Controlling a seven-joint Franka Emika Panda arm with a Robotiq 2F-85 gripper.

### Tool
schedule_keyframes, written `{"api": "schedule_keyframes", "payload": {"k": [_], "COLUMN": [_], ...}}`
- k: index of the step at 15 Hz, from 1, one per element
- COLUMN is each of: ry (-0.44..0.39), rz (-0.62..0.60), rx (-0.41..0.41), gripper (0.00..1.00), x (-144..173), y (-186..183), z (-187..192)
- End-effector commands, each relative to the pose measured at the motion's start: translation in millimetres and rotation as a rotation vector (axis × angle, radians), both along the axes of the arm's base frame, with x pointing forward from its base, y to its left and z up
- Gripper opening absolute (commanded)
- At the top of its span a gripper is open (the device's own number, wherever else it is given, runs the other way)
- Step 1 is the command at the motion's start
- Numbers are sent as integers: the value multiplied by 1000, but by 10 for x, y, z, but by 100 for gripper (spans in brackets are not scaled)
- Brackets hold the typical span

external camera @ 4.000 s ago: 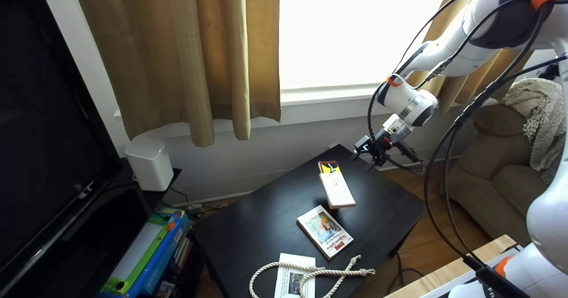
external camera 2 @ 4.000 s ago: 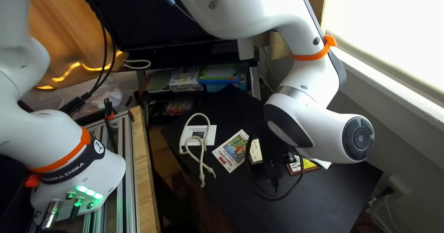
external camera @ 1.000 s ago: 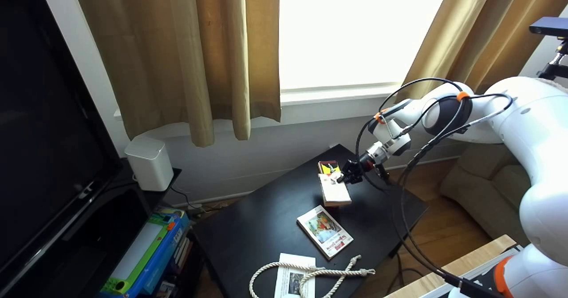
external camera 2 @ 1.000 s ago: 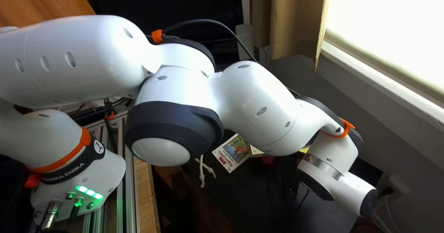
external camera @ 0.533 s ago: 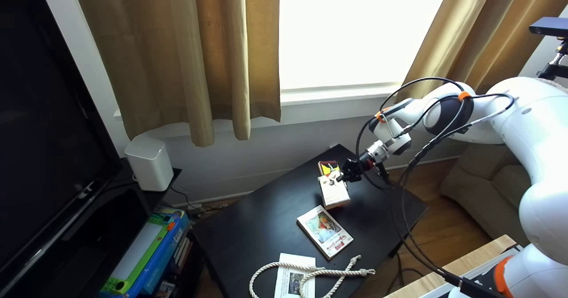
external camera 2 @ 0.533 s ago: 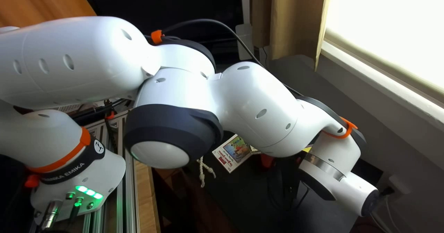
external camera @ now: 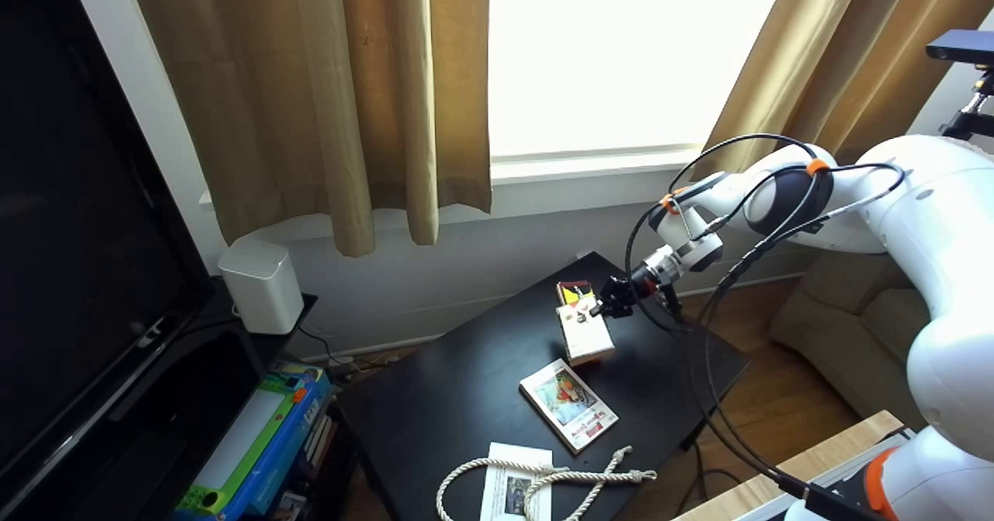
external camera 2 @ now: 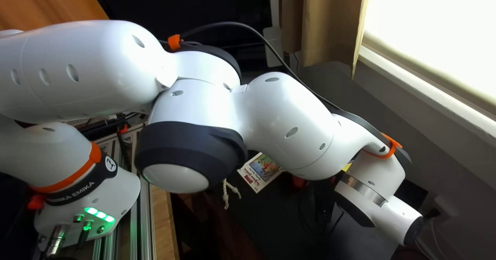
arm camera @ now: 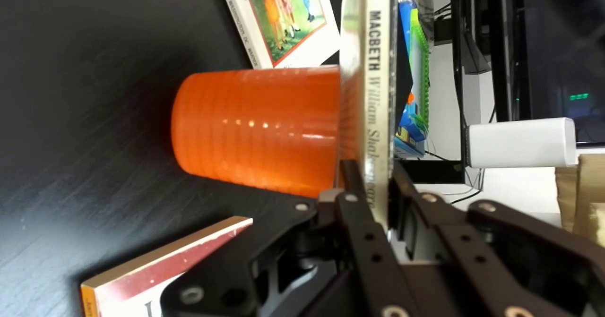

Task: Remove the book from on top of the orange cup, put it on the table and then put the orange cup on the same book

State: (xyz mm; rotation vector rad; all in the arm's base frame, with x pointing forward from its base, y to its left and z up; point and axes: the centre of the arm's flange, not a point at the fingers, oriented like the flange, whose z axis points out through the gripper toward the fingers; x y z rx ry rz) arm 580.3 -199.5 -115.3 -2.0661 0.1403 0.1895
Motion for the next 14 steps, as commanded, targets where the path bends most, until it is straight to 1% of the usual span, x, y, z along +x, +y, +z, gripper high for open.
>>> {"api": "schedule_keyframes", "payload": {"k": [1, 8, 14], "ry": [-30, -29, -31], "rz": [7, -2, 3], "rx": [86, 148, 181], "gripper": [4, 4, 4], "x": [-9, -296, -370], "y": [-143, -321, -347], "z": [-167, -237, -241]}}
